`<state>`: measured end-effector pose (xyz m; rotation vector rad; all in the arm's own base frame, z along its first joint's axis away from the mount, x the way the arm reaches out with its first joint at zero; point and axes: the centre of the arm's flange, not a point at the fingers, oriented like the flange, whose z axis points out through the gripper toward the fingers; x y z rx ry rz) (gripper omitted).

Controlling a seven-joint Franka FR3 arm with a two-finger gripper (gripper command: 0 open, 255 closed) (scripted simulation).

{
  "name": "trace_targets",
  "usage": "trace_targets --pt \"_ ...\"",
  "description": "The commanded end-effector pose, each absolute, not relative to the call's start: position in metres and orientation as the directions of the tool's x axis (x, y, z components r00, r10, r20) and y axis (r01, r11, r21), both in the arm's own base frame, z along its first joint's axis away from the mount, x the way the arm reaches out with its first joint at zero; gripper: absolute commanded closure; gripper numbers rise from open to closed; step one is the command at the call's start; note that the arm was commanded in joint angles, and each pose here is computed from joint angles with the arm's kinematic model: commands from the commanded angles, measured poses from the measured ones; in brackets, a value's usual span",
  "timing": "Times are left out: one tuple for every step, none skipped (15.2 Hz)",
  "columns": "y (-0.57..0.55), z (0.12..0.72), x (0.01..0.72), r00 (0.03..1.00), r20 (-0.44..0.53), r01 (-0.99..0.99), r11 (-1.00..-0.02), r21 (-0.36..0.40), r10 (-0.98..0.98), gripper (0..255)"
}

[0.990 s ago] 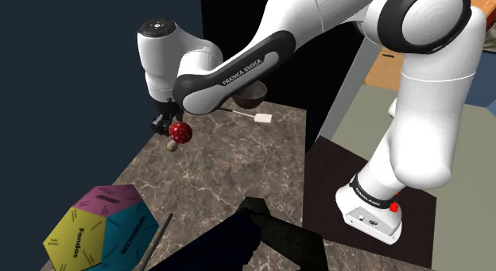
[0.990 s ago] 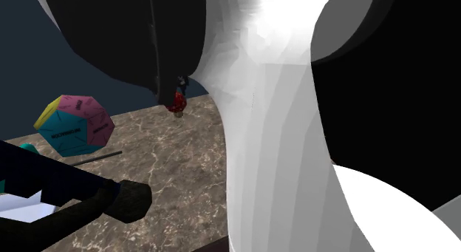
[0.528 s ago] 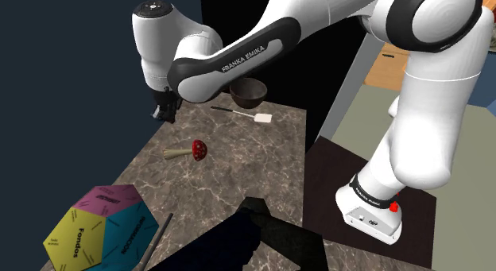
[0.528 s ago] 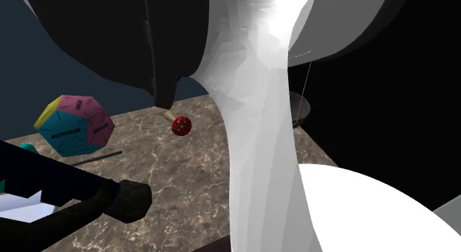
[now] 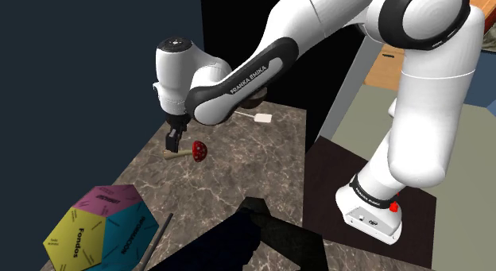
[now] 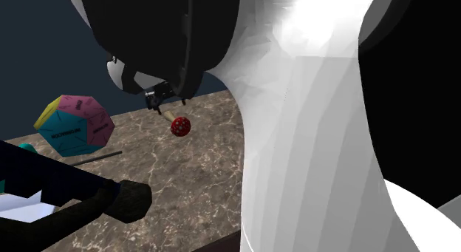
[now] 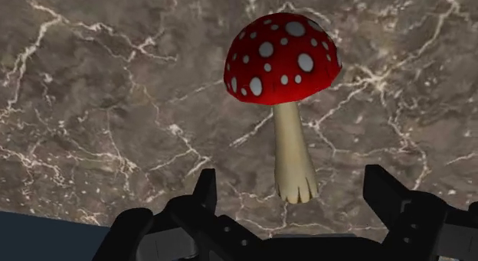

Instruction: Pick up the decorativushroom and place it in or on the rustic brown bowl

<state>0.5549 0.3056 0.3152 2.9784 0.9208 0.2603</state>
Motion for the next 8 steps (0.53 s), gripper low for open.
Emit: trace_targets --pt "0.3 0.294 0.549 0.747 0.146 0.651 -0.758 0.041 0.649 0" --pt "0.301 0.289 0.55 0.747 0.146 0.651 -0.758 0.041 0.649 0" --pt "0.301 0.284 0.55 0.747 0.146 0.651 -0.758 0.041 0.649 0" --pt "0.301 0.278 0.551 0.747 0.146 0.651 -0.758 0.041 0.649 0" --pt "0.302 0.273 0.552 0.747 0.146 0.651 -0.758 0.041 0.649 0" --pt "0.302 0.268 0.552 0.747 0.146 0.651 -0.758 0.041 0.649 0" --pt "0.302 0.263 0.553 0.747 0.146 0.651 -0.758 0.041 0.649 0" --pt "0.303 0.257 0.554 0.747 0.146 0.651 -0.758 0.041 0.649 0"
